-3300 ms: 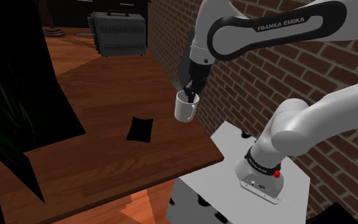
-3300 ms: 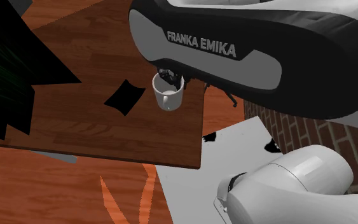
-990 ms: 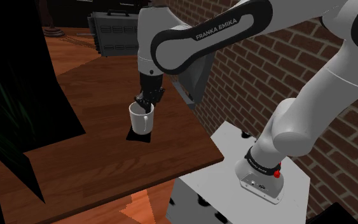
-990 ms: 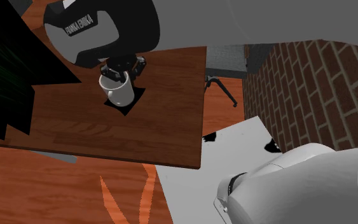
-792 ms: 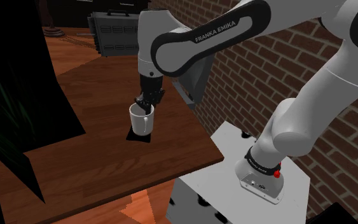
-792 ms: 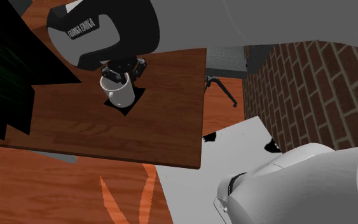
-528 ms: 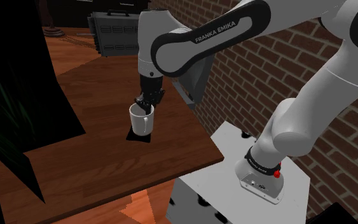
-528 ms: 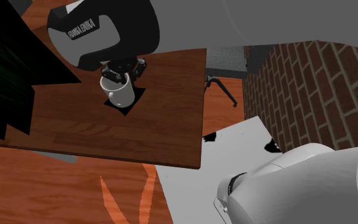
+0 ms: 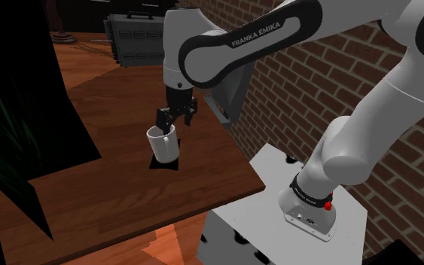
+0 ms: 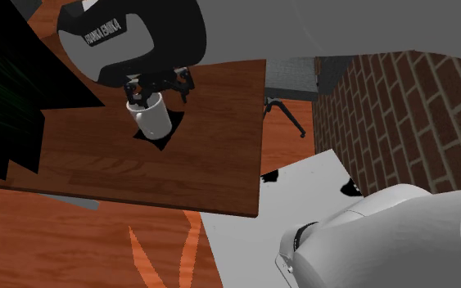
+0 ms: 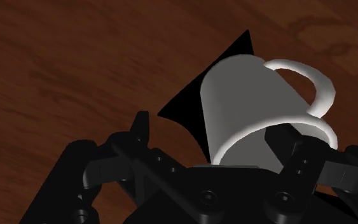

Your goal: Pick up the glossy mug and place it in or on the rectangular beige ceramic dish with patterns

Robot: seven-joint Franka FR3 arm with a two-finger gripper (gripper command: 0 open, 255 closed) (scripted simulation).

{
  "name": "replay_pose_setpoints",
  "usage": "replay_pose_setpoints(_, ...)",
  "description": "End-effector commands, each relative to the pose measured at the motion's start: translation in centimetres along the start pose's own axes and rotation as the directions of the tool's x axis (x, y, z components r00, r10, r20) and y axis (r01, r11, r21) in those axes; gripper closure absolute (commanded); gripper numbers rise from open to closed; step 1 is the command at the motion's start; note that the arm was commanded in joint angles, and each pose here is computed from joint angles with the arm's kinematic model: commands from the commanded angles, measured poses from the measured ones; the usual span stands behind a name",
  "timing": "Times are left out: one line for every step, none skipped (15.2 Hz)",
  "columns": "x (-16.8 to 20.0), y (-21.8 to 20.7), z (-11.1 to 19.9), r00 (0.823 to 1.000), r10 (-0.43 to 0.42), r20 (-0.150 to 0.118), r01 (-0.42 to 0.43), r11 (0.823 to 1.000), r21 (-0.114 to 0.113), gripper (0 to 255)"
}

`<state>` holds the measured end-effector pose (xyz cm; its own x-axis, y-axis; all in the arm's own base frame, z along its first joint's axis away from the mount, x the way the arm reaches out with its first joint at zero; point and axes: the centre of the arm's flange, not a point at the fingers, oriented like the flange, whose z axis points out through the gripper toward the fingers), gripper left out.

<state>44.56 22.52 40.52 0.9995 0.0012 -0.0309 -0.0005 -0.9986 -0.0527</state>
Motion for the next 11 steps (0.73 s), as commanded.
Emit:
replay_pose_setpoints(-0.1,0.0,-2.0,1.0,0.0,0.0,0.0,1.0,0.0,0)
replay_pose_setpoints(-0.1,0.0,-3.3,1.0,0.0,0.0,0.0,1.0,0.0,0)
replay_pose_setpoints(-0.1,0.0,-4.3,1.0,0.0,0.0,0.0,1.0,0.0,0)
replay_pose_setpoints(-0.1,0.0,-4.3,1.0,0.0,0.0,0.0,1.0,0.0,0)
replay_pose_setpoints(-0.1,0.0,-4.3,1.0,0.0,0.0,0.0,1.0,0.0,0)
replay_pose_setpoints(-0.1,0.0,-4.3,1.0,0.0,0.0,0.0,1.0,0.0,0)
replay_pose_setpoints(-0.1,0.0,-4.3,1.0,0.0,0.0,0.0,1.0,0.0,0)
replay_pose_setpoints(-0.1,0.0,-4.3,1.0,0.0,0.0,0.0,1.0,0.0,0)
replay_pose_setpoints(-0.1,0.0,-4.3,1.0,0.0,0.0,0.0,1.0,0.0,0)
replay_pose_setpoints(-0.1,0.0,-4.3,1.0,0.0,0.0,0.0,1.0,0.0,0)
replay_pose_setpoints(-0.1,0.0,-4.3,1.0,0.0,0.0,0.0,1.0,0.0,0)
